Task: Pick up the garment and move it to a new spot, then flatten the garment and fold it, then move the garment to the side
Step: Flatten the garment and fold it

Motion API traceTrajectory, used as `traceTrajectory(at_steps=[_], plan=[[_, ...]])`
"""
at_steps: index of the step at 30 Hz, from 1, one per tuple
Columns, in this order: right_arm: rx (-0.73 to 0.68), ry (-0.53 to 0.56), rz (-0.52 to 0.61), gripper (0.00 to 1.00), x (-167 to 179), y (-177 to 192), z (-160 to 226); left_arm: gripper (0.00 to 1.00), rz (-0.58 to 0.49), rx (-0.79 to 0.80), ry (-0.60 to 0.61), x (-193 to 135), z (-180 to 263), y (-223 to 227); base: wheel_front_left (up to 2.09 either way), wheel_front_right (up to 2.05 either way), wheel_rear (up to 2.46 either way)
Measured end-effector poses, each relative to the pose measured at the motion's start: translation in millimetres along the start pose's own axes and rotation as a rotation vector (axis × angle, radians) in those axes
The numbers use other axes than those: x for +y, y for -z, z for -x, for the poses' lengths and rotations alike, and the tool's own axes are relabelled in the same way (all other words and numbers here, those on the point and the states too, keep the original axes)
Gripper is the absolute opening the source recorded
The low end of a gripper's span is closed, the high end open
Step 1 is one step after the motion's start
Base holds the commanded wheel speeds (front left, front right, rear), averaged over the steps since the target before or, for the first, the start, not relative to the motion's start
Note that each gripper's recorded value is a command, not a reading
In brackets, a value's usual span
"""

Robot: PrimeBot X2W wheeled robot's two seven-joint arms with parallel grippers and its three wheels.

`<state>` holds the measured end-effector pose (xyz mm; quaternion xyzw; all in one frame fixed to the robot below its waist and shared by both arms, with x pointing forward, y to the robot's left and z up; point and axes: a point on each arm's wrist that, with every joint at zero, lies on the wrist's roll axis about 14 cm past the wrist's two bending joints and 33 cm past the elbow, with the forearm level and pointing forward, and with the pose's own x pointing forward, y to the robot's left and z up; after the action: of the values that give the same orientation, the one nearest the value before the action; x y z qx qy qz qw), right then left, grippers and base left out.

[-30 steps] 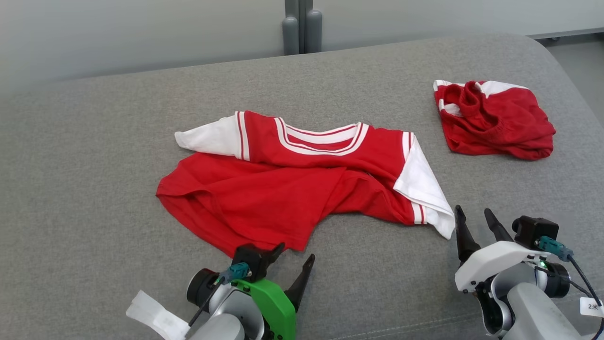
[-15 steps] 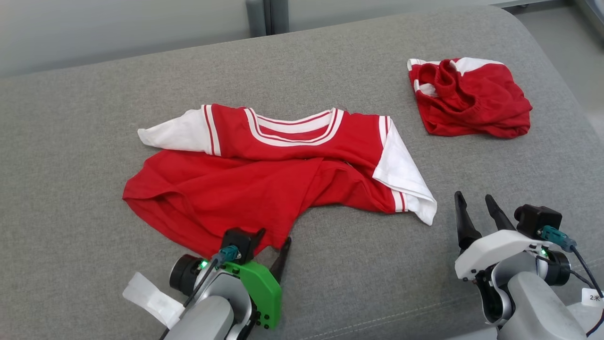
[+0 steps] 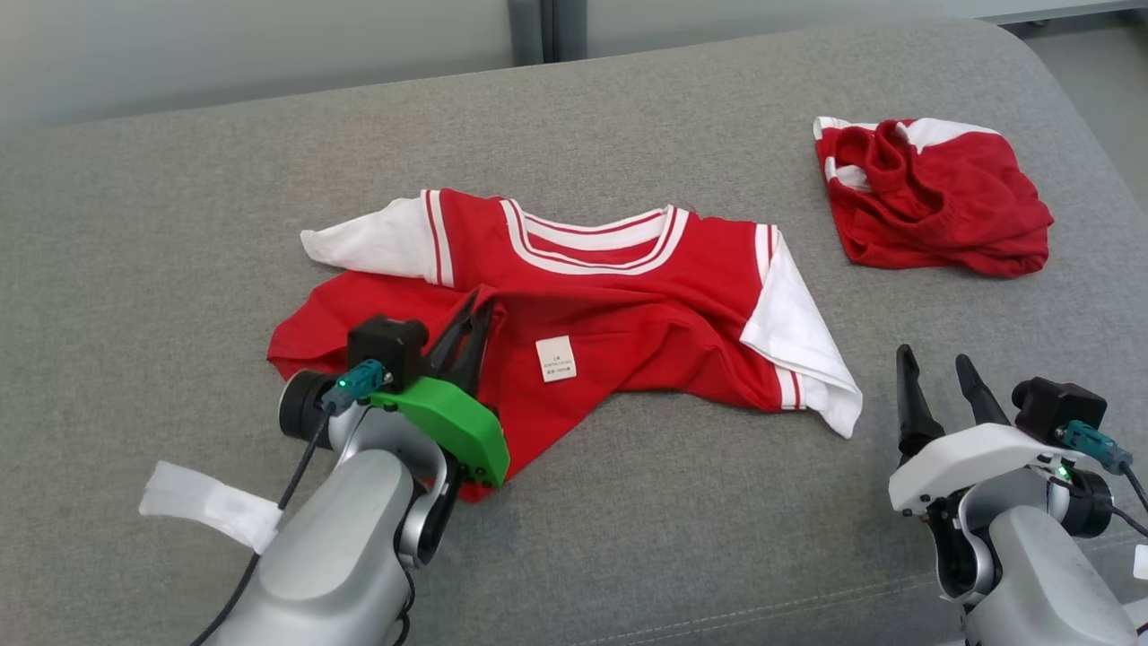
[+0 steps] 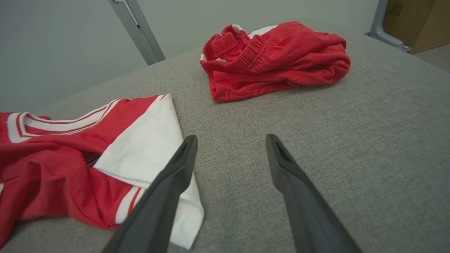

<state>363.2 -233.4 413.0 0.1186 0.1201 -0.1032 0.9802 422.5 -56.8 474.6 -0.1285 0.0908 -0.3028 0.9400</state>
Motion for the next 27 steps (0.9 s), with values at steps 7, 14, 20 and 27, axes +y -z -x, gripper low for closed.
traceTrajectory(at_steps=[7, 14, 20, 27], plan=[[-0.022, -0.036, -0.004, 1.00, 13, -8, -7, 0.00, 0.020, -0.132, -0.056, 18, 1, -48, 0.00, 0.00, 0.00], [-0.039, -0.099, -0.001, 1.00, 35, -13, -9, 0.00, -0.025, -0.156, -0.143, 49, 20, -61, 0.00, 0.00, 0.00], [-0.052, -0.125, 0.004, 1.00, 44, -17, -8, 0.00, -0.059, -0.184, -0.169, 61, 29, -74, 0.00, 0.00, 0.00], [-0.058, -0.097, -0.005, 1.00, 34, -17, -1, 0.00, -0.109, -0.172, -0.032, 22, 37, -65, 0.00, 0.00, 0.00]])
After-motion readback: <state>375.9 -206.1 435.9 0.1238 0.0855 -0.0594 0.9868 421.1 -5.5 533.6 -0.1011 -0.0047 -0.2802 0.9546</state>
